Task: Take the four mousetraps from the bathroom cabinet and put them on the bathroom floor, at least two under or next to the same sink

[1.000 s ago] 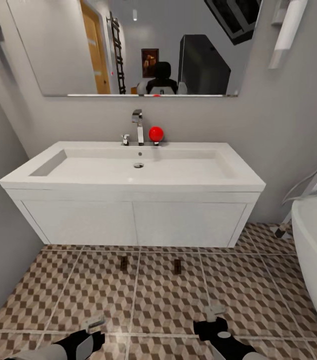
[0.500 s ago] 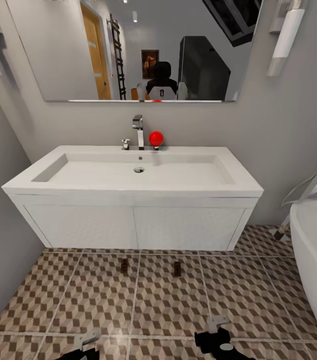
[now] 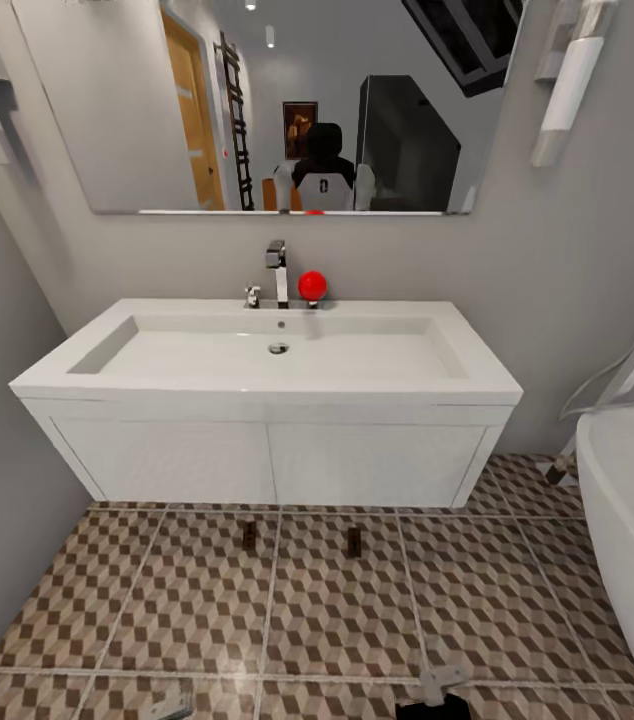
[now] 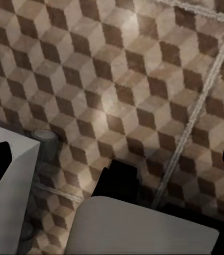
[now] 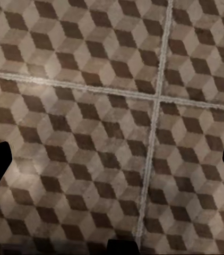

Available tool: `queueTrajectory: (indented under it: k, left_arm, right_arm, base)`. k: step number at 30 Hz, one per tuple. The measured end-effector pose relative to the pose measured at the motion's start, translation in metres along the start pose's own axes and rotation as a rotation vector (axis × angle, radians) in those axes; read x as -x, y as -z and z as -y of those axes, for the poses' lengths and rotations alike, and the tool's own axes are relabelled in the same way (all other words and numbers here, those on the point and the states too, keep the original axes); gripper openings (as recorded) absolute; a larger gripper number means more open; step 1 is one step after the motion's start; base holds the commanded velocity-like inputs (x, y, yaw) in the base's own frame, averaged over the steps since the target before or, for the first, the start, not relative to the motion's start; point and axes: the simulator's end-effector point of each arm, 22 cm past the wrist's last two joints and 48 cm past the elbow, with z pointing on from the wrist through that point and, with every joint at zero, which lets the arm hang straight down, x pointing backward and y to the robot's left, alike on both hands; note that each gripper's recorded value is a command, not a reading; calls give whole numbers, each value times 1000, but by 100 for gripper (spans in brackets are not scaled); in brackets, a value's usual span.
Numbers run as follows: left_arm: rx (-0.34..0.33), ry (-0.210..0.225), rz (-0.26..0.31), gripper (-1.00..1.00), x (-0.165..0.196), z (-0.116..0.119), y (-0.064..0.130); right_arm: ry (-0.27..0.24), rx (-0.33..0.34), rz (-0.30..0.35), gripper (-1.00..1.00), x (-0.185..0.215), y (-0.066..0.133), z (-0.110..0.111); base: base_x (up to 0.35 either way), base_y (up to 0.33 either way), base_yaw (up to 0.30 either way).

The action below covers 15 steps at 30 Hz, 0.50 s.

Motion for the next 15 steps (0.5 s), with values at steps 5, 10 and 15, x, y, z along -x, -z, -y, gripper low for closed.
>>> queueTrajectory:
  k: [5, 10, 15]
  left_arm:
    - [4, -4, -14, 100, -9, -4, 8]
    - [7, -5, -22, 100, -13, -8, 17]
    - [10, -6, -25, 100, -13, -11, 25]
  right_arm:
    - [2, -24, -15, 100, -6, 9, 13]
    - [-1, -48, -24, 100, -7, 17, 27]
    - [-1, -49, -41, 100, -11, 26, 29]
  base:
    - [0, 0, 0]
    - [0, 0, 0]
    - [0, 0, 0]
